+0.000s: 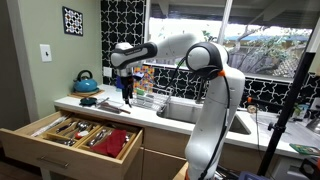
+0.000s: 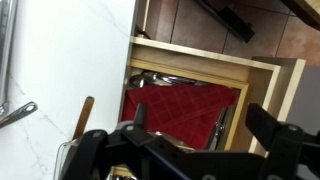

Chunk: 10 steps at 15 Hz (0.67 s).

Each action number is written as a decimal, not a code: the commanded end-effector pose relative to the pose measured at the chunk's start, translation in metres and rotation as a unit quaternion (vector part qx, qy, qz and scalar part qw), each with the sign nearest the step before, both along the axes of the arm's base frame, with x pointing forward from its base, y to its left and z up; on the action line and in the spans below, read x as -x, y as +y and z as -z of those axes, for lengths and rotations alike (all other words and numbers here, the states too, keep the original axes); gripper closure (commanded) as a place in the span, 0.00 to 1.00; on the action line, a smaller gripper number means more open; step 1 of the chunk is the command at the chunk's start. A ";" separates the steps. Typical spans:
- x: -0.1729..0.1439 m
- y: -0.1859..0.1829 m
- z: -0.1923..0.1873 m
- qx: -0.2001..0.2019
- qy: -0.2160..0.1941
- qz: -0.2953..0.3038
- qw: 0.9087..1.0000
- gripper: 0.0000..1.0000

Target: Take the two sponges off of the dish rack

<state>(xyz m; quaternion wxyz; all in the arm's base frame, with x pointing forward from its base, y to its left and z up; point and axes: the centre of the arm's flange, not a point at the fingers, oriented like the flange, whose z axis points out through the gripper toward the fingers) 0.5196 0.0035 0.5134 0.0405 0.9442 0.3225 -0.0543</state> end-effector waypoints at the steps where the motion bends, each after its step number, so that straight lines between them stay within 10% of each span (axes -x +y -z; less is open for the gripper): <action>1: -0.025 -0.037 -0.004 0.055 -0.074 0.042 0.995 0.00; 10: -0.052 -0.133 -0.003 0.180 -0.182 0.199 0.946 0.00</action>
